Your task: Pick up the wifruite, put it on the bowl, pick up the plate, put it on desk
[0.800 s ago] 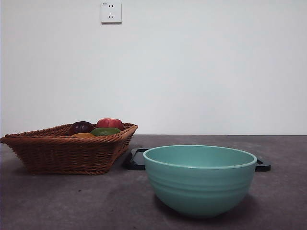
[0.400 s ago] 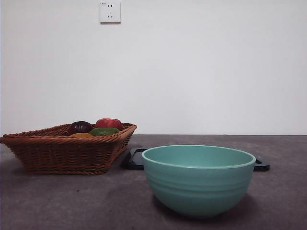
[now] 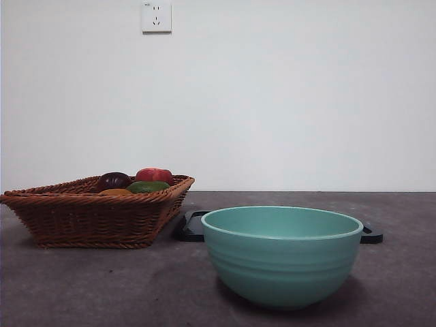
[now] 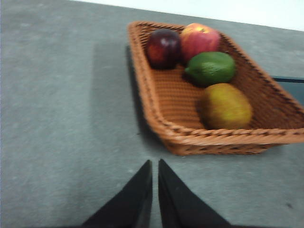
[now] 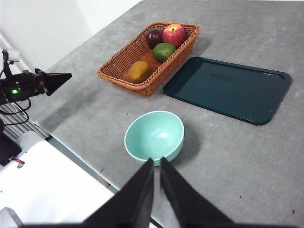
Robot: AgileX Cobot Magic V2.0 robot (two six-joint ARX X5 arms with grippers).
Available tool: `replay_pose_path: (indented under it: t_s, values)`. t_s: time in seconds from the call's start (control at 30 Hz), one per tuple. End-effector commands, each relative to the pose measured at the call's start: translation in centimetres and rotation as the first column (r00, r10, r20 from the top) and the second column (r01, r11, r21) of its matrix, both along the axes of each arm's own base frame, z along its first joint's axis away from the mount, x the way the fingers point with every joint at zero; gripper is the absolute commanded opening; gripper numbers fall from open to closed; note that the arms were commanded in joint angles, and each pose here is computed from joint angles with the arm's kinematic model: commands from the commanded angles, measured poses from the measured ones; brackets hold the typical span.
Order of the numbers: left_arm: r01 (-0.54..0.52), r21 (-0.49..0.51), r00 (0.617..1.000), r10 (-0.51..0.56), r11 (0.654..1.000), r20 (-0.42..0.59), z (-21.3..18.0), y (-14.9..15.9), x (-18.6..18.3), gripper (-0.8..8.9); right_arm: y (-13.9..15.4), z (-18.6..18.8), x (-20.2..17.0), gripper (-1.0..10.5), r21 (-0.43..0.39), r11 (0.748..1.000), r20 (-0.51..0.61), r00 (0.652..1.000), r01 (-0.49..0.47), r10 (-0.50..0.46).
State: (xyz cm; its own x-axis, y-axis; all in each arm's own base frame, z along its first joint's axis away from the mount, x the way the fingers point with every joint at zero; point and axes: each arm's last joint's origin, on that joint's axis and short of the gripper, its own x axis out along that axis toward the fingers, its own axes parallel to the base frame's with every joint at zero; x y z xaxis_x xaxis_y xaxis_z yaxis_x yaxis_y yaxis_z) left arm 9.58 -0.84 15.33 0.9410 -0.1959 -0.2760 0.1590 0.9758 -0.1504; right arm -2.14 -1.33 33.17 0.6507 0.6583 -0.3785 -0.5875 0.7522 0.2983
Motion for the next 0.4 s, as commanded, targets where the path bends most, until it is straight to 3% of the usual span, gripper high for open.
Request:
replay_pose_path:
  t_s: [0.03, 0.4]
  values:
    - [-0.015, -0.010, 1.000, 0.015, 1.000, 0.023, -0.47, 0.08, -0.04, 0.19, -0.20, 0.42, -0.22, 0.2, 0.013, 1.000, 0.025, 1.000, -0.008, 0.008]
    - [-0.114, 0.004, 0.991, 0.113, 0.993, 0.074, -0.25, 0.52, -0.19, 0.19, -0.20, 0.42, -0.22, 0.2, 0.013, 1.000, 0.025, 1.000, -0.008, 0.008]
